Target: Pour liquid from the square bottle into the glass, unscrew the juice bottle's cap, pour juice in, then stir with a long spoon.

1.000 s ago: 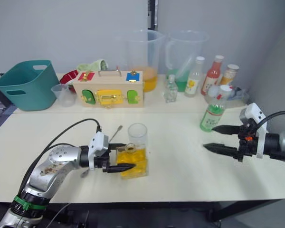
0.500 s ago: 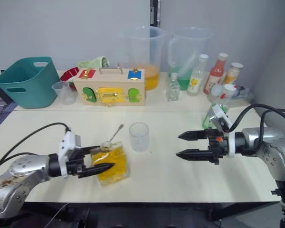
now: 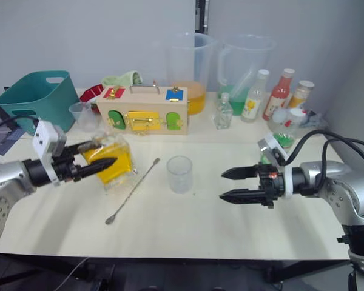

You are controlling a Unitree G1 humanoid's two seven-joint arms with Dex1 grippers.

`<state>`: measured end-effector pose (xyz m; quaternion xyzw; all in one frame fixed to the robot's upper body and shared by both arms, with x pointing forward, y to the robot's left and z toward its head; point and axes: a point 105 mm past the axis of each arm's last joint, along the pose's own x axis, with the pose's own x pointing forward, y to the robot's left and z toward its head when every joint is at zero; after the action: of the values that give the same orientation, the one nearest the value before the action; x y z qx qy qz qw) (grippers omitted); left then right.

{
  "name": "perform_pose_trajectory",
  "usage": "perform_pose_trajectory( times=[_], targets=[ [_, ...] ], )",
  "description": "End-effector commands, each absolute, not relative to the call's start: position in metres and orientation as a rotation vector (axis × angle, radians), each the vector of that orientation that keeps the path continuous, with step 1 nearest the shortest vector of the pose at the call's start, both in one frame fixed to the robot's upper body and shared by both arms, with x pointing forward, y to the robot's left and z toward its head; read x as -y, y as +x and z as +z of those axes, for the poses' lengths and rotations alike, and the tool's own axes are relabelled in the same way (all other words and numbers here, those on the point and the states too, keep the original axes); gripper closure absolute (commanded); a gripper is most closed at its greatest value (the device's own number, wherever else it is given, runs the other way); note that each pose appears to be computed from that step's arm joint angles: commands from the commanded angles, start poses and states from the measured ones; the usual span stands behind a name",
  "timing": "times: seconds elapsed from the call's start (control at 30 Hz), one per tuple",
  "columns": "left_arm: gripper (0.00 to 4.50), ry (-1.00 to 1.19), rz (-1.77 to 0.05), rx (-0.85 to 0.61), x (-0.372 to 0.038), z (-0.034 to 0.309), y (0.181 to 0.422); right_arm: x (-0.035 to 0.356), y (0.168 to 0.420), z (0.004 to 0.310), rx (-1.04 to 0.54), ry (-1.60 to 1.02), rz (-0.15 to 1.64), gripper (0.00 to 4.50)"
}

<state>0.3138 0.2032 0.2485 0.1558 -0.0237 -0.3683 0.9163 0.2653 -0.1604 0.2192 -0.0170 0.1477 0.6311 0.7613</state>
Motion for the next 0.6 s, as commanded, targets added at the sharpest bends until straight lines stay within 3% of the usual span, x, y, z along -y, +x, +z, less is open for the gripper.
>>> perform_pose_trajectory(
  times=[0.03, 0.2, 0.6],
  targets=[
    [1.7, 0.461, -0.728, 0.179, -0.196, 0.283, 0.322, 0.16, 0.257, 0.232, -0.252, -0.068, 1.361, 0.04],
    [1.7, 0.558, -0.731, 0.282, -0.177, 0.3, 0.347, 0.164, 0.261, 0.235, -0.14, -0.195, 1.222, 0.04],
    [1.7, 0.805, -0.699, 0.419, -0.147, 0.282, 0.384, 0.159, 0.24, 0.232, -0.063, -0.235, 1.135, 0.04]
  ],
)
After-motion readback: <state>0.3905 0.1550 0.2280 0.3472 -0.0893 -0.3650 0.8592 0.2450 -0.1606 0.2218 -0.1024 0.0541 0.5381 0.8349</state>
